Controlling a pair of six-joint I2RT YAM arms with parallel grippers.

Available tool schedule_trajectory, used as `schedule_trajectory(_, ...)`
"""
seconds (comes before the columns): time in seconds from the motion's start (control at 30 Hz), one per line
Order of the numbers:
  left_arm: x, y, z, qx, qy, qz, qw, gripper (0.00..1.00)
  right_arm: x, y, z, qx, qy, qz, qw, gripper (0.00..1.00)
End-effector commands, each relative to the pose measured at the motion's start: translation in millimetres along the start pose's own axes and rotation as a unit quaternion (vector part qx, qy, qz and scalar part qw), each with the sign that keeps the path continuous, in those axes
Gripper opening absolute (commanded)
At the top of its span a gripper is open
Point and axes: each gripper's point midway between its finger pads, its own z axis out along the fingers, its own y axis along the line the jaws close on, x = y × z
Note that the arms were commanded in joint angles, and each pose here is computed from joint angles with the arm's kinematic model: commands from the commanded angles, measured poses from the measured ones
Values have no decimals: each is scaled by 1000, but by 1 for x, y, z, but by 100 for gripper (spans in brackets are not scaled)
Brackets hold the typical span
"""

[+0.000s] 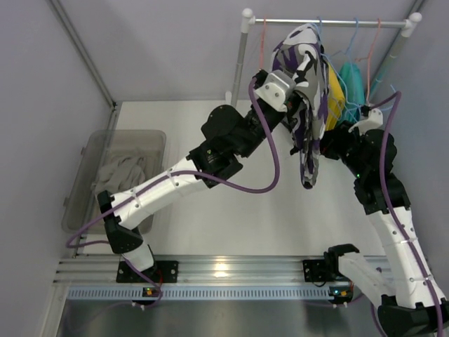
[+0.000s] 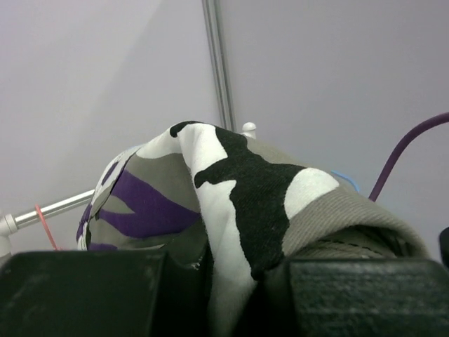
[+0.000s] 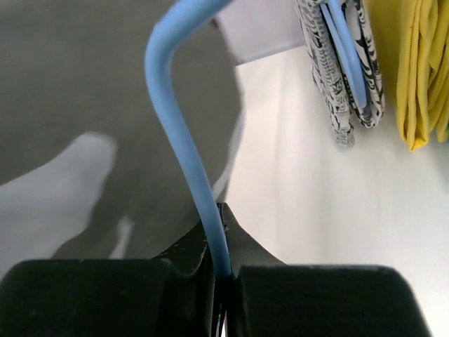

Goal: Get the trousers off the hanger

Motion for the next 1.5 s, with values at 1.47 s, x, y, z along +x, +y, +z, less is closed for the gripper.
schedule_trajectory(1.47,-265,222,-208,-305,-172,144,926,0,-46,12,3,-13,-37,-44,998,0)
